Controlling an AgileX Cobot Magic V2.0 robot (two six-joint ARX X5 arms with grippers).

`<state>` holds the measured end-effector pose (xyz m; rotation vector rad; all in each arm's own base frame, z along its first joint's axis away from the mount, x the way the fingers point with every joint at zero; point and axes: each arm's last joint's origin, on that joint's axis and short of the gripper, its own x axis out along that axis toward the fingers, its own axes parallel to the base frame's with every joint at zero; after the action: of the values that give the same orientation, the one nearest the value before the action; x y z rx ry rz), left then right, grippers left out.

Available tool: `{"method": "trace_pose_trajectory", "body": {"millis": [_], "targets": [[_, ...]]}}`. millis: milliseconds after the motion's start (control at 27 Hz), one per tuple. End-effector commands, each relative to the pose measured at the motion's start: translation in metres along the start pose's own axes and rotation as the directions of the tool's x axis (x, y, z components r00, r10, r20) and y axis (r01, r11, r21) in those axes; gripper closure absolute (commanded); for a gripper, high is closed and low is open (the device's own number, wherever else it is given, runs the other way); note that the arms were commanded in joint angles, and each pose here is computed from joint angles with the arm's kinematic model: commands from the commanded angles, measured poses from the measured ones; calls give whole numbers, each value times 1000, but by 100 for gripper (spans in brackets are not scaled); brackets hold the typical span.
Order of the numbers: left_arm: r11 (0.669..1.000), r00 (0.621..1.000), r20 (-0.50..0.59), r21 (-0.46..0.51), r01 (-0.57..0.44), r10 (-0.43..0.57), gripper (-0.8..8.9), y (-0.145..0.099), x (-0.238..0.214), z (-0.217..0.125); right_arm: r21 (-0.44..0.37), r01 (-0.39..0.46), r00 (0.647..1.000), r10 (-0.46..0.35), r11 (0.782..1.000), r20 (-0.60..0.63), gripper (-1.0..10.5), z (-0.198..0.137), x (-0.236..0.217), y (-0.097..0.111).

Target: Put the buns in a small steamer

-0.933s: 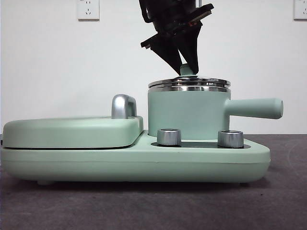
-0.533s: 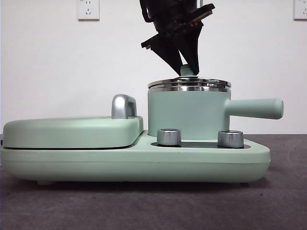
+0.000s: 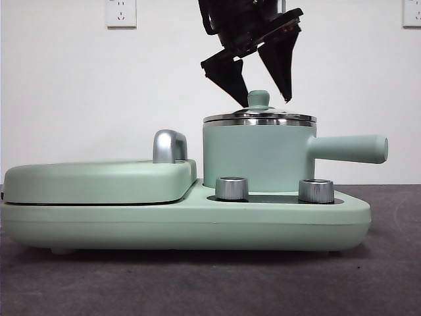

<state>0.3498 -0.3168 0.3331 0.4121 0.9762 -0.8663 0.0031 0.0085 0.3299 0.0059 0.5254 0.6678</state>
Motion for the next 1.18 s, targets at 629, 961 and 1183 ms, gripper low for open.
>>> {"method": "trace_pose_trajectory", "body": {"millis": [629, 961, 1183], "targets": [[992, 991, 135, -122, 10, 7, 282, -49, -212, -85, 4, -9, 1000, 9, 1000, 17, 398, 2, -2, 1], [990, 1000, 15, -140, 3, -1, 283, -54, -203, -158, 4, -9, 1000, 9, 1000, 17, 398, 2, -2, 1], [981, 986, 163, -193, 8, 24, 283, -56, -191, -215, 4, -9, 1000, 9, 1000, 18, 398, 2, -2, 1]]}}
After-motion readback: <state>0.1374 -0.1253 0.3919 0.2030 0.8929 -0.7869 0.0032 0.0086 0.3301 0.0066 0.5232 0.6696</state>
